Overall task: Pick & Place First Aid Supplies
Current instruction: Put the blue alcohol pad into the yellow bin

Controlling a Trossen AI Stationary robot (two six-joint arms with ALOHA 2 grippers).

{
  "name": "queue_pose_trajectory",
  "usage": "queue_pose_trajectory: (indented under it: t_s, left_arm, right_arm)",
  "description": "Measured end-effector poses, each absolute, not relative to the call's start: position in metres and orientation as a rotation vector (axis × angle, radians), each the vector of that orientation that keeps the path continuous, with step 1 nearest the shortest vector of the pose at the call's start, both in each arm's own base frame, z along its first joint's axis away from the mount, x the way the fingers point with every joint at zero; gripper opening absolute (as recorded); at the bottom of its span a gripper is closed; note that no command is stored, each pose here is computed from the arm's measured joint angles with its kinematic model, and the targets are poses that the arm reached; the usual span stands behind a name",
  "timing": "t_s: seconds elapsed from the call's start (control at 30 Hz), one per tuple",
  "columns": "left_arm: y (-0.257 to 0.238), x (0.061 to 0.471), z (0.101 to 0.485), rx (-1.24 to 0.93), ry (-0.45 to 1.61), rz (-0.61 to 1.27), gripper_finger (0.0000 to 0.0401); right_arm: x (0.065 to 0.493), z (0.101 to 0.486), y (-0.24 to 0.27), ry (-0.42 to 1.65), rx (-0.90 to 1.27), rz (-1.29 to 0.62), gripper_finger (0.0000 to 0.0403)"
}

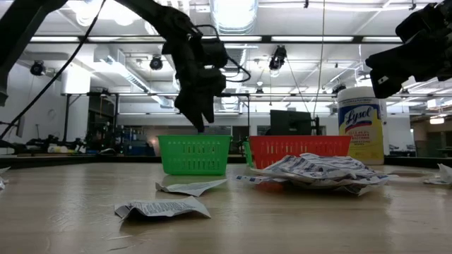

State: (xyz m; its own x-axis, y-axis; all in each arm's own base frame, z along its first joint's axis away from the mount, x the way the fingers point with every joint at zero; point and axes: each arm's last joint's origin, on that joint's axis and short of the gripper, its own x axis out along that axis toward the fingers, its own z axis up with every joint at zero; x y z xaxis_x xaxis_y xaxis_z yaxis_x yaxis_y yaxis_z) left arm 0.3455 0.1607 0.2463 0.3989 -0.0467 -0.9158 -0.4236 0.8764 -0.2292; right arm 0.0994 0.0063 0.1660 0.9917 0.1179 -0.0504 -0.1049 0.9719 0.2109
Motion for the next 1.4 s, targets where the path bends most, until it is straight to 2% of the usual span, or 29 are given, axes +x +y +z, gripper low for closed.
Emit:
queue_pose_trajectory:
  t_s: [0.33,0.57,0.93,1.2,1.4]
  left_arm:
    - [0.096,0.364,0.256,-0.463,1.225,0.211,0.028]
    - [0.033,0.375,0.256,-0.512,1.257,0.182,0.028]
    - [-0.06,0.372,0.255,-0.577,1.304,0.182,0.028]
    - [-0.098,0.372,0.253,-0.397,1.208,0.124,0.028]
    - [-0.114,0.363,0.232,-0.216,1.234,0.01,0.028]
  right_arm:
    - [0.099,0.166,0.006,0.062,0.209,0.113,0.0028]
    - [0.099,0.166,0.006,0.063,0.209,0.113,0.0028]
    - [0.099,0.166,0.006,0.062,0.209,0.113,0.0028]
    - [0.099,0.166,0.006,0.063,0.209,0.113,0.0028]
    - [0.099,0.166,0.006,0.063,0.209,0.113,0.0028]
